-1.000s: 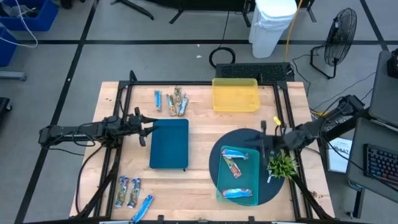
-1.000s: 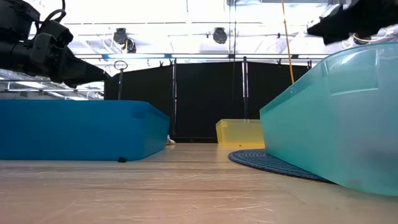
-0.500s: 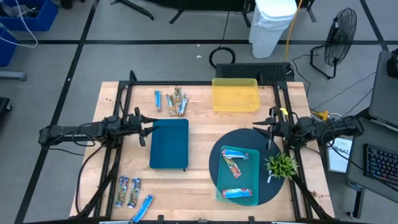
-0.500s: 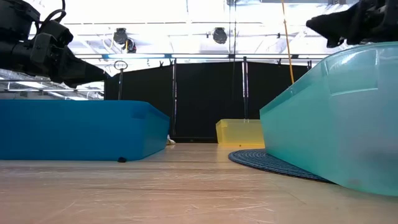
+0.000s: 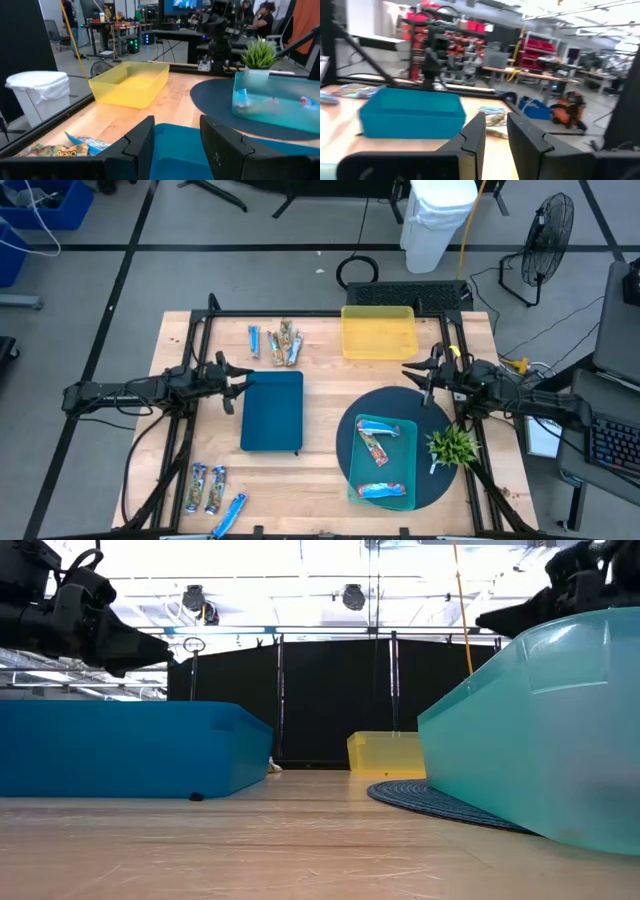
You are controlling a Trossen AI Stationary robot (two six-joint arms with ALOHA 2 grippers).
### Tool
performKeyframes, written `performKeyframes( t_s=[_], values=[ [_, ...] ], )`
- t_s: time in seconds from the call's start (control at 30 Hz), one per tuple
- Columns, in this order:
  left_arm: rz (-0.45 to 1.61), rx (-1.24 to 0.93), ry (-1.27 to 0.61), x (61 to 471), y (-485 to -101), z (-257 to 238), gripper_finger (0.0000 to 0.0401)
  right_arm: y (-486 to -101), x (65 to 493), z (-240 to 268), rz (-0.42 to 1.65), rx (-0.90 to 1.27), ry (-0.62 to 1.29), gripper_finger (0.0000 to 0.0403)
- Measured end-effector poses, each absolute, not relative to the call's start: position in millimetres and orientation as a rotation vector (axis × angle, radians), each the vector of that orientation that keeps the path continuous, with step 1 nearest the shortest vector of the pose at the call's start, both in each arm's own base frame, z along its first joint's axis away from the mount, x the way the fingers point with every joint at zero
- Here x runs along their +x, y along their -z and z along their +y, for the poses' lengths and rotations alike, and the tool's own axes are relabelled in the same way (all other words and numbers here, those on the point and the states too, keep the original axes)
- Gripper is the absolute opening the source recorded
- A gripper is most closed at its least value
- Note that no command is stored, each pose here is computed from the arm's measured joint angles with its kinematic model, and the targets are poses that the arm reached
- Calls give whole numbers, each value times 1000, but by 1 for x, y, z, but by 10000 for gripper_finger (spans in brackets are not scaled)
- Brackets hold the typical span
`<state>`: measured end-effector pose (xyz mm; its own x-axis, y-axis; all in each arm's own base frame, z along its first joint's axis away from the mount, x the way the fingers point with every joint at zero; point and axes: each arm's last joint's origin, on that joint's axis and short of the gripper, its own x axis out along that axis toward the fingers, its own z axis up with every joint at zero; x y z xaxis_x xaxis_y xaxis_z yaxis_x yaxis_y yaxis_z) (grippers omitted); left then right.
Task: Pick and place Granola Bars by type
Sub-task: Put the left blue granola bar into the blue bin
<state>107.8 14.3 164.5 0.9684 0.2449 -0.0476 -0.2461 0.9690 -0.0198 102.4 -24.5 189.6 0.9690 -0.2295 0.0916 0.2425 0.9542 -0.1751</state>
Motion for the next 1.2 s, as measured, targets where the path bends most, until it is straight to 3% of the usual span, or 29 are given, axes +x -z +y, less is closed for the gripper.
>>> performKeyframes(
  t_s=[0.17, 0.53, 0.8, 1.03, 1.2],
  values=[
    [31, -125, -250, 108, -165, 14, 161, -189, 101, -29, -164, -201, 288, 70],
    [26, -217, -242, 108, -164, 14, 161, -187, 101, -30, -150, -193, 301, 70],
    [81, -383, -33, 108, -174, 7, 161, -186, 101, -30, -142, -191, 300, 70],
    [341, -494, 50, 126, -217, -11, 161, -186, 101, -30, -141, -191, 300, 70],
    [701, -698, 66, 161, -240, -47, 161, -186, 101, -30, -142, -191, 300, 70]
  ],
)
